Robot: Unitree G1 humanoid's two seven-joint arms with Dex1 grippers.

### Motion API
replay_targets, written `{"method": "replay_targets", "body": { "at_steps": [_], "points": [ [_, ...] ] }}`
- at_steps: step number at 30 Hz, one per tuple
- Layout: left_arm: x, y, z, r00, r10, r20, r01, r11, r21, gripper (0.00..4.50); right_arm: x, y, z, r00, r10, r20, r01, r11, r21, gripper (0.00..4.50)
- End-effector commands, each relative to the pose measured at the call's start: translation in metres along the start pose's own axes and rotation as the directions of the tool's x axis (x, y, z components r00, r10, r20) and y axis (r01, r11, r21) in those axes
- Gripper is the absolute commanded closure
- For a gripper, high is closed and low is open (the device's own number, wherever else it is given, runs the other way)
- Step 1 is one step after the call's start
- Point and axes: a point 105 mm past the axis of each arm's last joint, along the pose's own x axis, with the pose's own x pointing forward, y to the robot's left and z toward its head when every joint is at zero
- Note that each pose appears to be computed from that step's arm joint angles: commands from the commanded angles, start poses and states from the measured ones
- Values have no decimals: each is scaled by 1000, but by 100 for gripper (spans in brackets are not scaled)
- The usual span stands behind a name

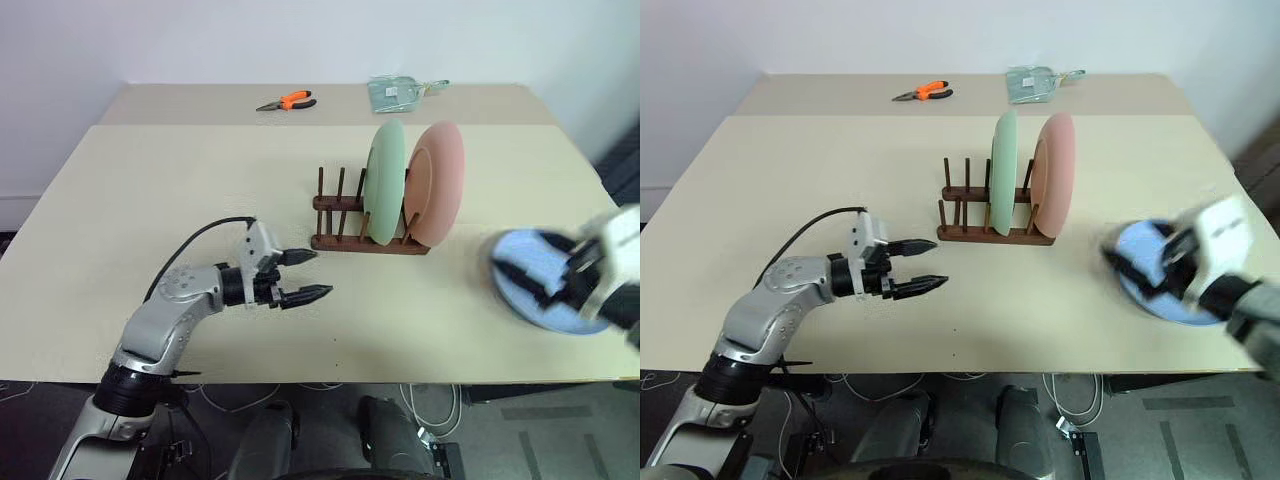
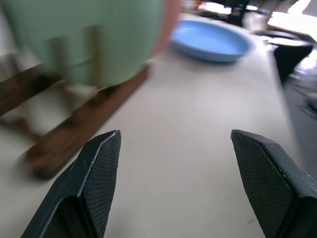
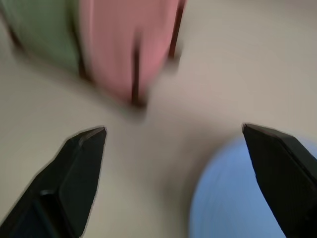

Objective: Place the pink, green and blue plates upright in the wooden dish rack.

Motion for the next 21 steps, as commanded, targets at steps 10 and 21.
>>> {"method": "replay_targets", "body": {
  "at_steps": [10,21],
  "points": [
    [20,-24,19,991,-123,54,118,990,77,86,16,-42,-43,943,-304,-133,276,942,-192,327],
    [-15,14,8,995,96,0,-96,993,70,86,-26,-55,151,719,-297,628,303,947,101,443]
  ]
}}
